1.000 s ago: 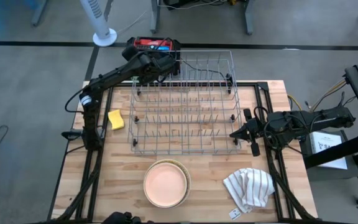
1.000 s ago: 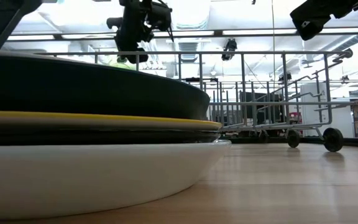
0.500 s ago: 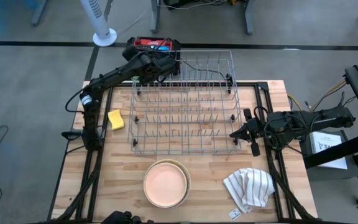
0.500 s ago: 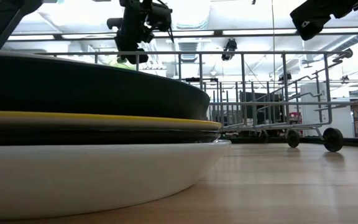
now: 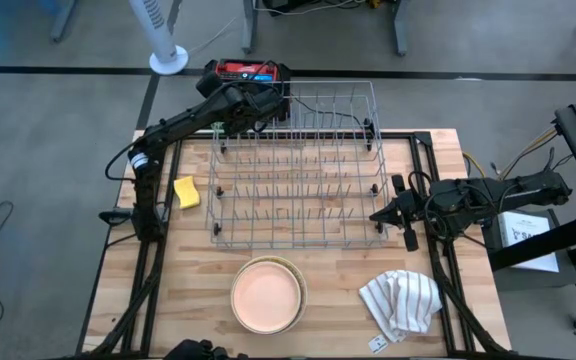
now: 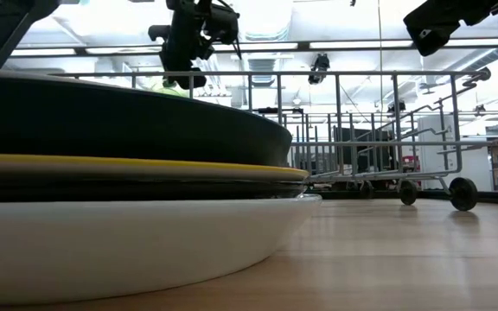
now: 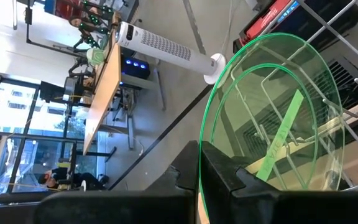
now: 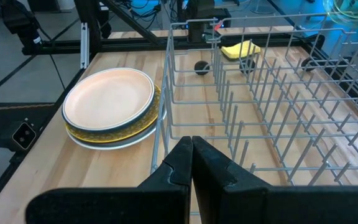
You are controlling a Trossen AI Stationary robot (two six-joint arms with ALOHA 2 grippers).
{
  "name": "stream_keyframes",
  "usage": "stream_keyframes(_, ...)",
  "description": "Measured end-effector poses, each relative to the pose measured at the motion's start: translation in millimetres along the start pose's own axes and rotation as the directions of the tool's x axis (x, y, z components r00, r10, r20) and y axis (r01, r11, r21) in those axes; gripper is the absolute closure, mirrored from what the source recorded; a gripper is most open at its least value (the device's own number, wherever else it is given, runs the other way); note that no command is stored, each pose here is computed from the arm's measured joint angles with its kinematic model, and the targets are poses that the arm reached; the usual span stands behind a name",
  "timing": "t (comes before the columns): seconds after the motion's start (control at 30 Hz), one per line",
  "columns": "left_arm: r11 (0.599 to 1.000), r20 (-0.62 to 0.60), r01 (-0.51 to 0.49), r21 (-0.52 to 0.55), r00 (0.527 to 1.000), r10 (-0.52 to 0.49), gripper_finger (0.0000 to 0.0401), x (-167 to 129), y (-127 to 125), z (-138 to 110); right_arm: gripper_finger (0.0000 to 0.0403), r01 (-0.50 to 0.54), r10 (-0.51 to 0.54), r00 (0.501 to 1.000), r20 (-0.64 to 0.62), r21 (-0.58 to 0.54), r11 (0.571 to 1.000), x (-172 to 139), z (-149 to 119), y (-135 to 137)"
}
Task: Sort dishes
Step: Put the green transparent plate into the dish rack
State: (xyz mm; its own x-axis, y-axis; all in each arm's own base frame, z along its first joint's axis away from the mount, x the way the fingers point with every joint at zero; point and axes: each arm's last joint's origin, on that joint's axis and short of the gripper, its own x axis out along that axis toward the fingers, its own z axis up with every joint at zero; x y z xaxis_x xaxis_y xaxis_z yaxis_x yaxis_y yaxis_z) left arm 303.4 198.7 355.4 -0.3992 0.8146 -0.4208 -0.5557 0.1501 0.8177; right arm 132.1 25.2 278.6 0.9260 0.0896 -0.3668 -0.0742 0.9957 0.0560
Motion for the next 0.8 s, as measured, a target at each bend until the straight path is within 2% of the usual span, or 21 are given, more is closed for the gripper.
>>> stream_keyframes(0.37,1.0,-0.006,-0.002,-0.004,1.0,0.002,0.0401,2,-3,-1,0.0403,0.0,0.0,1.0,0.0,0.0,1.0,0,0,0)
stream_keyframes(0.8,0.995,-0.042,-0.05,0.085,0.998,0.054,0.0401,17,-32,-16,0.0403,0.0,0.0,1.0,0.0,-0.001,1.0,0,0,0)
